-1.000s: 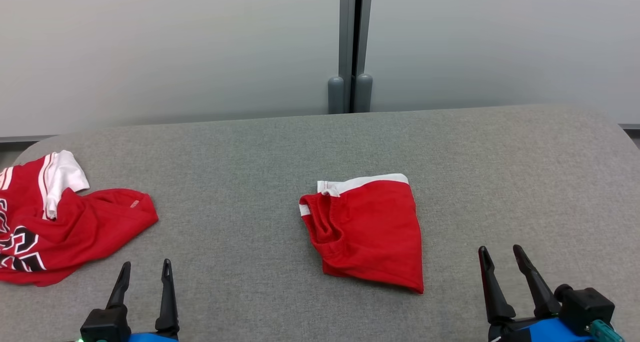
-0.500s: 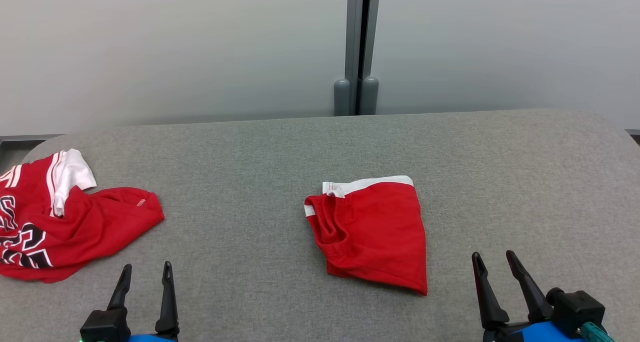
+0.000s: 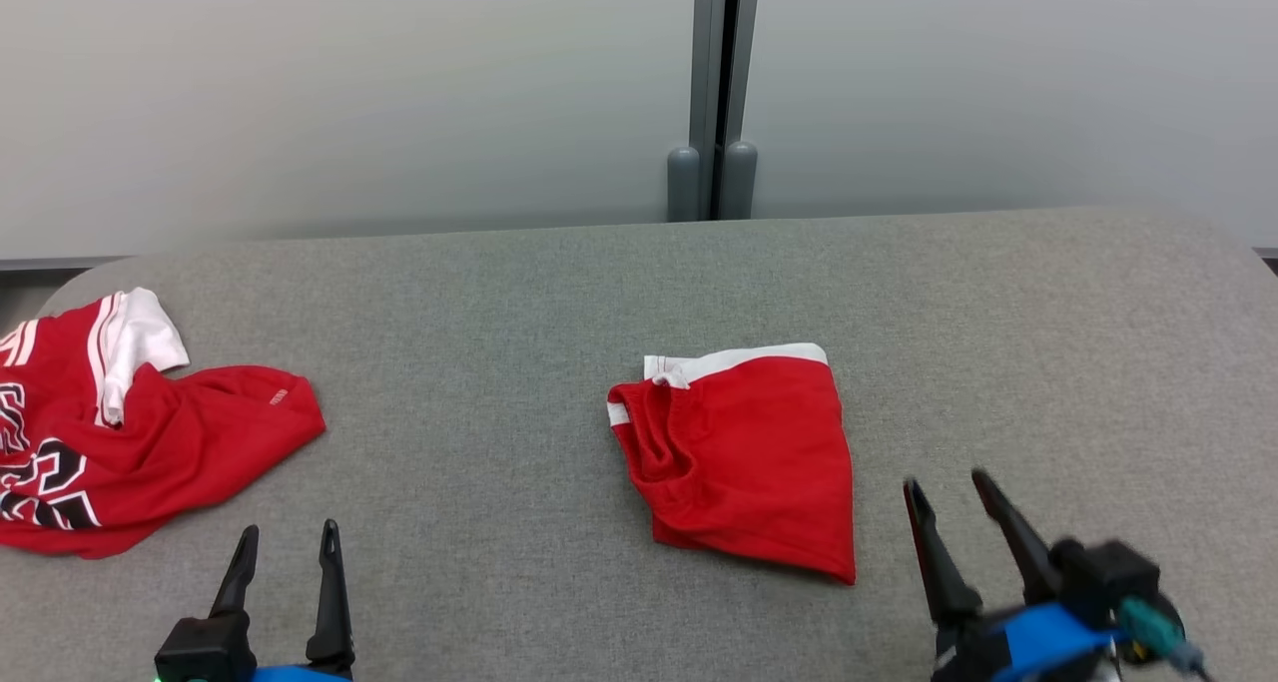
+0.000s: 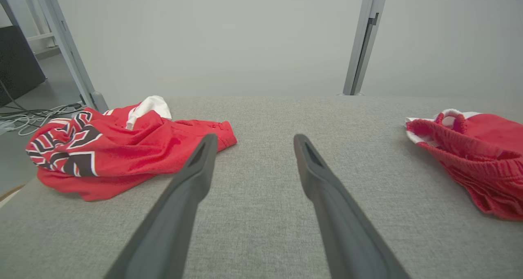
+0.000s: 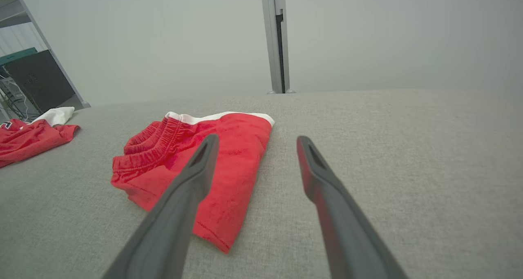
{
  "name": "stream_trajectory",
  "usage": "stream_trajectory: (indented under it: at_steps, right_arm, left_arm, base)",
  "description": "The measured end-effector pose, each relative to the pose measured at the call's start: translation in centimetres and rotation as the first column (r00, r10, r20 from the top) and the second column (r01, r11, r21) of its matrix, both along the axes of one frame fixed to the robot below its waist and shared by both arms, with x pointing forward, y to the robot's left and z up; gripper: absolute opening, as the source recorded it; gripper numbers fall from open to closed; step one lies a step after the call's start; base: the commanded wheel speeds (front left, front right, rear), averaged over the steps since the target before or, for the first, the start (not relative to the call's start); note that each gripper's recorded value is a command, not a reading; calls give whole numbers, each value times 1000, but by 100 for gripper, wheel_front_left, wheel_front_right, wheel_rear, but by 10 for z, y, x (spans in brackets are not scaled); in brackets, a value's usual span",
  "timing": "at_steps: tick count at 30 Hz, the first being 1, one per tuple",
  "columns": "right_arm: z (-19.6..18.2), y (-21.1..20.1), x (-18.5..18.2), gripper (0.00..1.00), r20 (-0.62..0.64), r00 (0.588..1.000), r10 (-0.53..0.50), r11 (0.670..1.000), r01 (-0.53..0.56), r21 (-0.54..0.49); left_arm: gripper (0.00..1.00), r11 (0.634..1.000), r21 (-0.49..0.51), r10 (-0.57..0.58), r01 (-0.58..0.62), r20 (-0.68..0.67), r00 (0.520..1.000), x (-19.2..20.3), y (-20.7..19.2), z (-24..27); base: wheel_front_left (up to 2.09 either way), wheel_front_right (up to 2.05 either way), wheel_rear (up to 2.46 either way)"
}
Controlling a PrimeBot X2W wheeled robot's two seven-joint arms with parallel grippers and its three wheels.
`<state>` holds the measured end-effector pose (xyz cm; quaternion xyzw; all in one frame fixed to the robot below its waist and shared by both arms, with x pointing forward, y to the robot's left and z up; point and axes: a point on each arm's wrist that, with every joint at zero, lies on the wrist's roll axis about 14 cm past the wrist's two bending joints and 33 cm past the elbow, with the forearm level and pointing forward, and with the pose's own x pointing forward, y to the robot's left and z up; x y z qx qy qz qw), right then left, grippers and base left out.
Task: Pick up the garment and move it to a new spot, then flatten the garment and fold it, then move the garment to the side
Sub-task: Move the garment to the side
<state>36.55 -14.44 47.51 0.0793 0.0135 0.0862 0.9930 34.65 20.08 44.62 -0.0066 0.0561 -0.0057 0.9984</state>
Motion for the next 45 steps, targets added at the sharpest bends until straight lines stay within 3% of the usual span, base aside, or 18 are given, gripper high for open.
stream_trajectory:
  at_steps: [9,15,23,30,31,33,39,45]
  right_arm:
    - [25,17,65,100,46,994,100,991,-95,-98]
    - [-2,24,103,100,-116,985,127,979,-143,-145]
    - [-77,32,93,100,-356,924,137,972,-195,-134]
    - [-110,46,80,100,-439,884,161,972,-219,-86]
    - [-112,48,80,46,-445,881,164,971,-223,-84]
    - [-112,50,82,0,-440,882,171,972,-225,-74]
    - [-103,43,98,0,-406,896,179,962,-245,-118]
    - [-83,-23,134,0,-358,930,86,942,-193,-274]
  left_arm:
    - [100,1000,-3,-3,3,-1,1000,15,-2,-1]
    - [100,1000,-6,-6,6,-9,1000,29,-4,-4]
    - [100,1000,-6,12,-13,-30,999,37,1,-12]
    - [100,1000,-6,11,-11,-26,1000,46,1,-13]
    - [100,1000,-6,10,-10,-22,1000,48,1,-11]
    - [100,1000,-7,8,-8,-17,1000,50,0,-10]
    - [100,1000,-9,-28,28,15,1000,62,-12,-2]
    - [100,997,-6,-71,71,43,997,80,-26,2]
  base:
    - [0,0,0]
    - [0,0,0]
    - [0,0,0]
    - [0,0,0]
    - [0,0,0]
    - [0,0,0]
    - [0,0,0]
    - [0,0,0]
